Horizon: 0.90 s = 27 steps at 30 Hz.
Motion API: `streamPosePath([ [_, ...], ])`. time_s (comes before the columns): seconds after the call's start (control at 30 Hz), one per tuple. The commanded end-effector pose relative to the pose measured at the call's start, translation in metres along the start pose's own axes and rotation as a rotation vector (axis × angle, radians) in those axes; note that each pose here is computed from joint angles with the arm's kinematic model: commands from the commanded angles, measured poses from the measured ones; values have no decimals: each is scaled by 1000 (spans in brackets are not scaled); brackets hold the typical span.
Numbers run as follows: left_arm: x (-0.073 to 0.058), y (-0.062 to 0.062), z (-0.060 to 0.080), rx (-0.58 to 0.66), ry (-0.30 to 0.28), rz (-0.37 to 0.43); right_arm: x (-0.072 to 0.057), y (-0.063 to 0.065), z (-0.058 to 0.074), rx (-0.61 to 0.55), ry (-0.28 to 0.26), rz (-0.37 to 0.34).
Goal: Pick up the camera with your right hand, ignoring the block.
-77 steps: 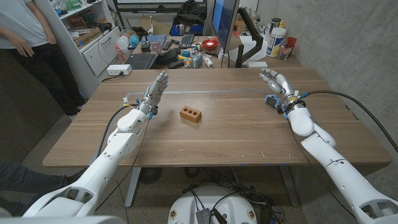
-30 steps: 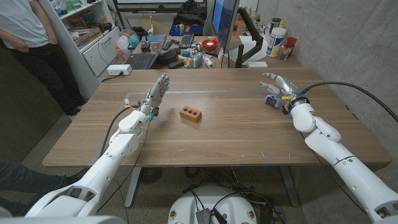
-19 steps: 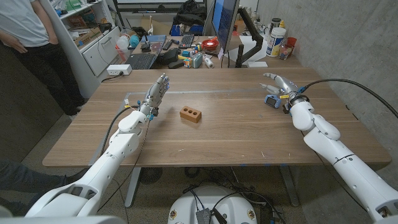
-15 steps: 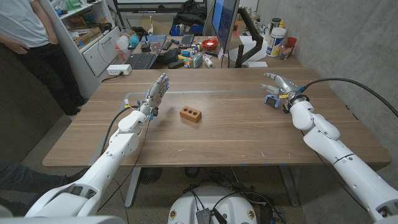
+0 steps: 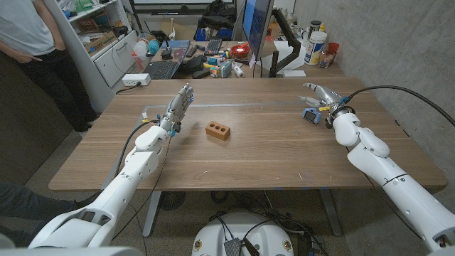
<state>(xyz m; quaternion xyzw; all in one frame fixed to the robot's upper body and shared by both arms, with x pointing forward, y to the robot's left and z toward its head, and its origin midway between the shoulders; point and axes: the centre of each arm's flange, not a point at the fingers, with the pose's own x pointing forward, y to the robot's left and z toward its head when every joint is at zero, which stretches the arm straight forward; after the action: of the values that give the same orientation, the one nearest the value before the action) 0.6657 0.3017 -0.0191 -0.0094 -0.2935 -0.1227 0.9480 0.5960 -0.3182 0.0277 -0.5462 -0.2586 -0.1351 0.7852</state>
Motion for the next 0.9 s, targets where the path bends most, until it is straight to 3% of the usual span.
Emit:
streamPosePath([
  [0.03,0,0,1,5,4,2,0,-4,-3,-20,29,22],
  [0.9,3,4,-7,-11,13,11,9,-3,-5,-75,108,114],
])
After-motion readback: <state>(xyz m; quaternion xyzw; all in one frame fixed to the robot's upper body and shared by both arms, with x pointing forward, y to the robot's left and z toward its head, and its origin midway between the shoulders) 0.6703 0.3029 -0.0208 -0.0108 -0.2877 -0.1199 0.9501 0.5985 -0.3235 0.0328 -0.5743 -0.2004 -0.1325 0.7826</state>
